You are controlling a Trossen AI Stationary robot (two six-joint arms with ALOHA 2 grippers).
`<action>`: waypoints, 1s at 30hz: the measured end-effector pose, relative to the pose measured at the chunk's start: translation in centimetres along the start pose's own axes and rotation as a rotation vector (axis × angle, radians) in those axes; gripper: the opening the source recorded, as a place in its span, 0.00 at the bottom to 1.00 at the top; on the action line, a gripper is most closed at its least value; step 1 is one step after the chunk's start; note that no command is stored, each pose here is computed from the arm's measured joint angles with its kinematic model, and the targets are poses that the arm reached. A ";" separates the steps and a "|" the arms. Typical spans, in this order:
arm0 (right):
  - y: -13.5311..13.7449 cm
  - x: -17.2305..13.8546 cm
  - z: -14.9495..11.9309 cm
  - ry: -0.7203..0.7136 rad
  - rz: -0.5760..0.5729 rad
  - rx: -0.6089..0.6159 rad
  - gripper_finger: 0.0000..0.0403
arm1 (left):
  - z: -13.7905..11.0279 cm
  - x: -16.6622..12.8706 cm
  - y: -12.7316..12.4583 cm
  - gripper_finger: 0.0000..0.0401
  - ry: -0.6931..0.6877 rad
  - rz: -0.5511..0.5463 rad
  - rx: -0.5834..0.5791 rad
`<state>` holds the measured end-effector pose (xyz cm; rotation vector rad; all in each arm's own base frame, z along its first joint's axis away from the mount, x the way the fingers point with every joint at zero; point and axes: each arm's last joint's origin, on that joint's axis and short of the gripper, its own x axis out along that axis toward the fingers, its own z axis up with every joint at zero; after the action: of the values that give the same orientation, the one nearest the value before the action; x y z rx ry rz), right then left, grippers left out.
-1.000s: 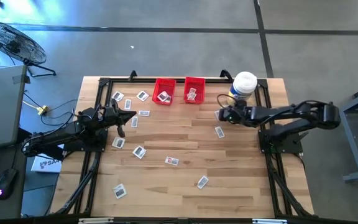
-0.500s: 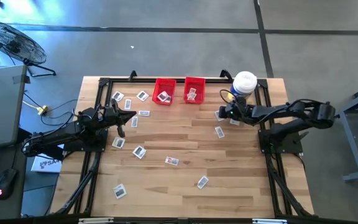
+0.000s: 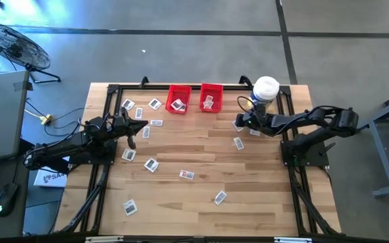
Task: Pick & Place First Aid Supplies
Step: Put the towelette pack into the left red bin
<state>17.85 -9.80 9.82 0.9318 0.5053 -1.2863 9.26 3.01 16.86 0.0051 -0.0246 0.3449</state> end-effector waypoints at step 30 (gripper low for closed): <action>6.4 -3.4 0.0 -0.020 0.075 -0.211 0.00 | 0.0 0.0 0.0 0.00 0.000 0.000 0.000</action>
<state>23.13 -7.74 14.38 0.7541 0.5729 -1.1496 9.26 3.01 16.86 0.0052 -0.0243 0.3449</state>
